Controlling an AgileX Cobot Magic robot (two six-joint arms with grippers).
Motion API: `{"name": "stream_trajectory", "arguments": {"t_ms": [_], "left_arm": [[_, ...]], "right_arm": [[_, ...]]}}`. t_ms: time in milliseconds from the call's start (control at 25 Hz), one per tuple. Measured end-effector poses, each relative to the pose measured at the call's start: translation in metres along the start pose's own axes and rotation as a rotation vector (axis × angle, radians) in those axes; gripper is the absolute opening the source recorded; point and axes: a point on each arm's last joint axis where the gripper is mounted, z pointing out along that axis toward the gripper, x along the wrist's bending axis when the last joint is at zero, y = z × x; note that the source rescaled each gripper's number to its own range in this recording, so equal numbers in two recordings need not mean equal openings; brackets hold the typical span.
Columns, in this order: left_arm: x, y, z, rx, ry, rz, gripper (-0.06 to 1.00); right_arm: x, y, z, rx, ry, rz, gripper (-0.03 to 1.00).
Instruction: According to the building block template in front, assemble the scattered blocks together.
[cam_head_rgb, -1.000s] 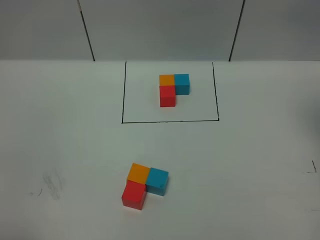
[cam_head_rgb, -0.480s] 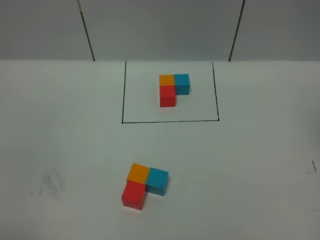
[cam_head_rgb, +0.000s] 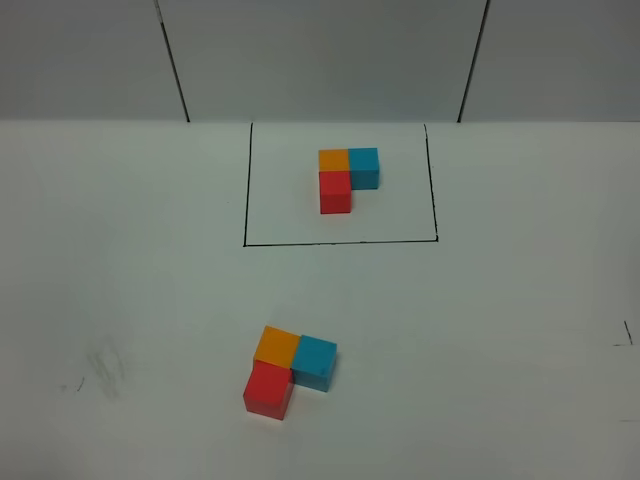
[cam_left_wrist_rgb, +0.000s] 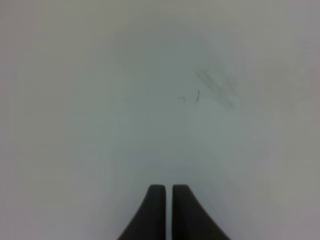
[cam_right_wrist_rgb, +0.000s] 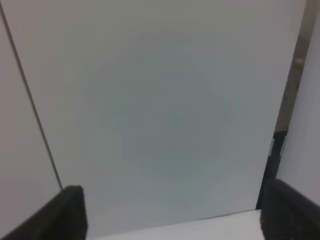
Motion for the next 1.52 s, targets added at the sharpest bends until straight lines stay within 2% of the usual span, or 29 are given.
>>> {"name": "stream_trajectory", "arguments": {"t_ms": [280,840,960,1160,1320,1520], "left_arm": [[0.000,0.000,0.000,0.000,0.000,0.001,0.00],[0.000,0.000,0.000,0.000,0.000,0.001,0.00],[0.000,0.000,0.000,0.000,0.000,0.001,0.00],[0.000,0.000,0.000,0.000,0.000,0.001,0.00],[0.000,0.000,0.000,0.000,0.000,0.001,0.00],[0.000,0.000,0.000,0.000,0.000,0.001,0.00]], "right_arm": [[-0.001,0.001,-0.007,-0.013,0.001,0.003,0.81],[-0.014,0.019,-0.073,-0.170,0.017,0.047,0.81],[-0.020,0.015,-0.084,-0.129,-0.015,0.049,0.81],[-0.028,-0.004,-0.094,0.014,-0.077,0.036,0.81],[-0.027,-0.021,-0.097,0.082,-0.047,0.003,0.81],[-0.022,-0.026,-0.099,0.109,0.025,-0.052,0.81]]}}
